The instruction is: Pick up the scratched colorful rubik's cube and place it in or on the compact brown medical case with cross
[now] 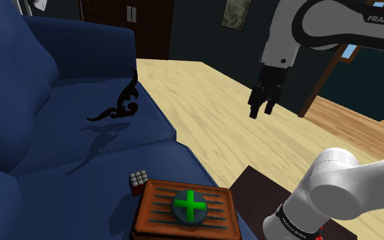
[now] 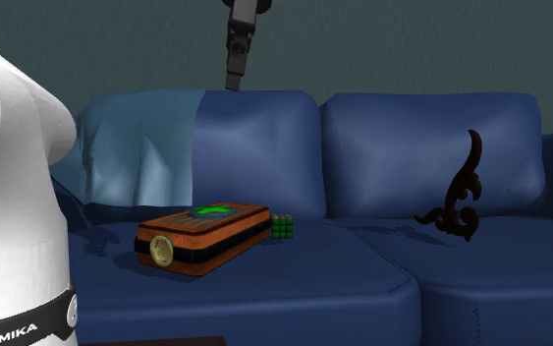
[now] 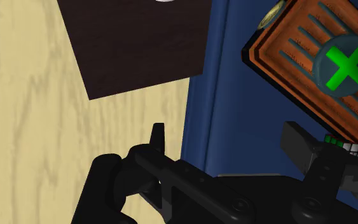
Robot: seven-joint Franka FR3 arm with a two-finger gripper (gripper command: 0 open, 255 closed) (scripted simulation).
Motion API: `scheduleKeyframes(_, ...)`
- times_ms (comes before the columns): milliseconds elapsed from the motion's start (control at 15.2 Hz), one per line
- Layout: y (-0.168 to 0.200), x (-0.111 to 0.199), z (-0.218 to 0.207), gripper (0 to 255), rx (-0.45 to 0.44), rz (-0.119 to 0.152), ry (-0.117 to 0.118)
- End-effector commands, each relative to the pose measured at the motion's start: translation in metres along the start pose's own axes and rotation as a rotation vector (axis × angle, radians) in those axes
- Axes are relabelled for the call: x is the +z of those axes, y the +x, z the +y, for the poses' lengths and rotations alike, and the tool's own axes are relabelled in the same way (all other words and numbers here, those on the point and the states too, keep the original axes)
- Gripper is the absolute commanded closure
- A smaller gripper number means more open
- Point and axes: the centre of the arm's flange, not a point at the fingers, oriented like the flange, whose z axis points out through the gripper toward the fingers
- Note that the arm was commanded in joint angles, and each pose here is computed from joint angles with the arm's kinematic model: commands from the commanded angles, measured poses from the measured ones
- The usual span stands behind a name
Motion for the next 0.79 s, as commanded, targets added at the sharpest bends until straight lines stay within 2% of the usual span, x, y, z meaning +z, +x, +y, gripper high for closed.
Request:
scheduleKeyframes(0, 0.0, 0.0, 0.0, 0, 0.0, 0.0, 0.0)
scheduleKeyframes(726, 0.047, 0.077, -0.113, 0, 0.026, 0.031, -0.006)
